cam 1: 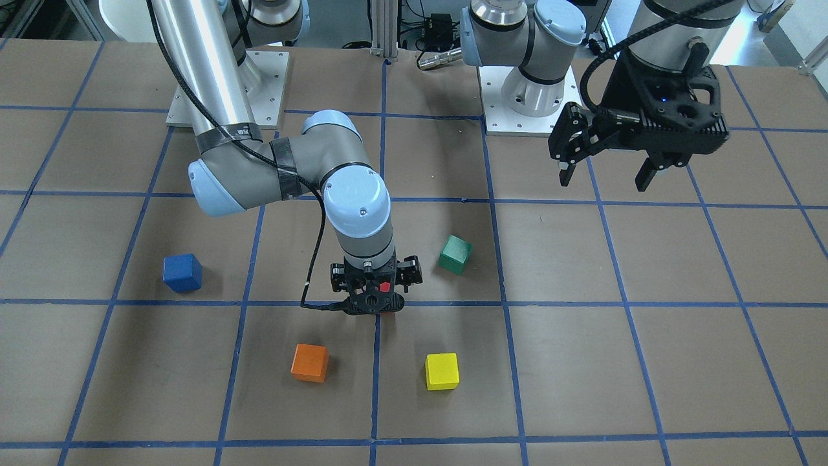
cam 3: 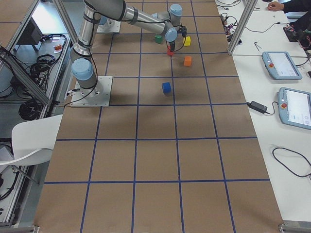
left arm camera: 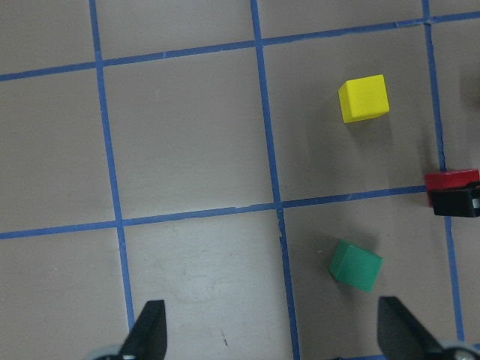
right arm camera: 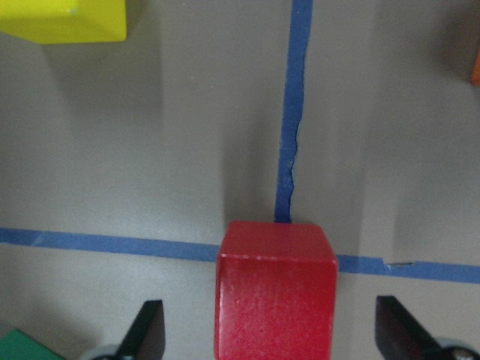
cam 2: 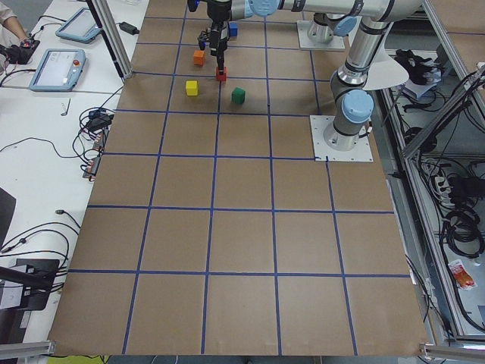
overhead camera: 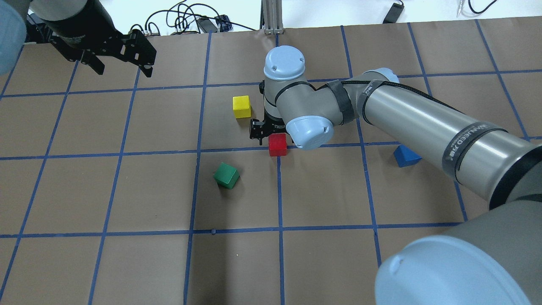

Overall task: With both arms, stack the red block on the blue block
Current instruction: 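Lower the right gripper onto the red cube and close it, then lift the red cube with the right gripper and carry it above the blue cube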

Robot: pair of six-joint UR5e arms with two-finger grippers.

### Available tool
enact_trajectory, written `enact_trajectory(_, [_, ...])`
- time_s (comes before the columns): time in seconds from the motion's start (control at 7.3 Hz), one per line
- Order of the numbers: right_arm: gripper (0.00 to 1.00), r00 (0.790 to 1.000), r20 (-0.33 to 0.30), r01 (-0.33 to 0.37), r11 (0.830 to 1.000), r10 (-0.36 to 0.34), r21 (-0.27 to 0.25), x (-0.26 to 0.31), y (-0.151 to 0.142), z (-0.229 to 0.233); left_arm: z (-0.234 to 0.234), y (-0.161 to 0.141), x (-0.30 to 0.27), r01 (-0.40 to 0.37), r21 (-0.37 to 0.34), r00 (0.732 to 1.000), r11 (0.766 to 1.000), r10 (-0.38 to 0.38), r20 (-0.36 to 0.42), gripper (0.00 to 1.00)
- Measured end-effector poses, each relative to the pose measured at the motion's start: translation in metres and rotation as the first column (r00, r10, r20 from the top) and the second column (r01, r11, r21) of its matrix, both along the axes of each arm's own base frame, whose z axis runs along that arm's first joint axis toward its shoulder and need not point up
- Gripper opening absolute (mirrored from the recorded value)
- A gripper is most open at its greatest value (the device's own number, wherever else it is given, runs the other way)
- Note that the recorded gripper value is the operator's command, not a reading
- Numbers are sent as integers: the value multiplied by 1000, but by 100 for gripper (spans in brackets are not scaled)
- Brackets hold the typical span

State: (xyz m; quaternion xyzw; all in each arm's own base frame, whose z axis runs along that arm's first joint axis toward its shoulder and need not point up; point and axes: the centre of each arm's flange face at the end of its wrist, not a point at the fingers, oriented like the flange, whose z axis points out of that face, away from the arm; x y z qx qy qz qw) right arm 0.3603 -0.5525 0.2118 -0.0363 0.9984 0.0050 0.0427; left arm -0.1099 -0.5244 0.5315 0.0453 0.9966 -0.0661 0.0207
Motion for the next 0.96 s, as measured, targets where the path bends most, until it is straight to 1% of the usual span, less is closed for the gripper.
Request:
enact_trajectory(0.27, [7,1000,6,-5,1000,5,-14,1,-3,-6,3,-6,0,-7,24,1000,1000,7,-2,100])
enact_trajectory(0.41, [0,1000,9,-1,1000,1,-15,2,-4,-7,3,-6,0,-11,38,1000,999,11,-7,100])
enact_trajectory(0.68, [0,1000,0,9,1000,-9,-8,0,-3,-1,2,-4,0,-22,58,1000,998,23,-12,100])
enact_trajectory(0.82, [0,1000,-9,14,1000,-14,6,-4,-2,10,1,-4,0,-31,62,999,998,32,-13,100])
enact_trajectory(0.96, [0,1000,-16,26,999,-26,18,-12,-4,33,2,-3,0,-44,65,999,997,45,-13,100])
